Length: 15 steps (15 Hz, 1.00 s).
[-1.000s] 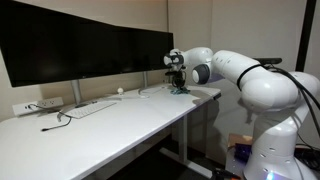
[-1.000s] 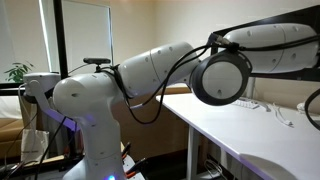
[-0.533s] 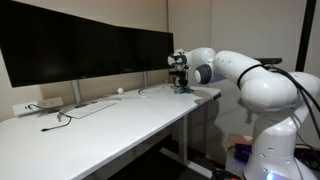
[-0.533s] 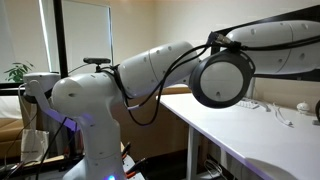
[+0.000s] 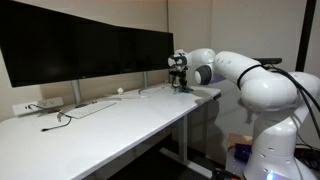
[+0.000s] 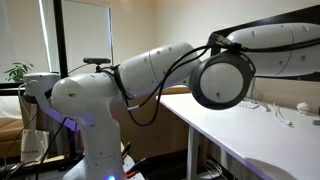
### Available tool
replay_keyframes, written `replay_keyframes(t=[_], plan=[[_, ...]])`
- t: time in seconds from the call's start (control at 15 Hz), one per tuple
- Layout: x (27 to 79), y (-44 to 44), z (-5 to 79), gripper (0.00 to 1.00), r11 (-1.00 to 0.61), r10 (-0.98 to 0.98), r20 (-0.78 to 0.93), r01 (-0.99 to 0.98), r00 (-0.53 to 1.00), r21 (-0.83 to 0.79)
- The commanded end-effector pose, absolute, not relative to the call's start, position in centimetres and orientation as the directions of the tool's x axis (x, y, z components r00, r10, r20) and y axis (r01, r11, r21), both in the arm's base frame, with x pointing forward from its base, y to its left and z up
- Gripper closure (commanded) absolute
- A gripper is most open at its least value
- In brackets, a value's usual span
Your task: Use the blue towel to wipe the desk
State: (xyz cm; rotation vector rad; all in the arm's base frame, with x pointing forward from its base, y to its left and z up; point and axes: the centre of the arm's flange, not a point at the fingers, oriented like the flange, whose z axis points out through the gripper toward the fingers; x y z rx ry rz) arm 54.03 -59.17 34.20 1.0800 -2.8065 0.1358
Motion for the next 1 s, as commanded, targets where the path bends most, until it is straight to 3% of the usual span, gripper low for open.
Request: replay_keyframes(t=[0.0, 0.93], plan=[[57.9, -65.7, 34.5, 0.93, 0.799, -0.578, 0.175, -0.596, -0.797, -0.075], [51.6, -70.9, 35.2, 0.93, 0.952, -0.272, 0.13, -0.287, -0.953, -0.105]])
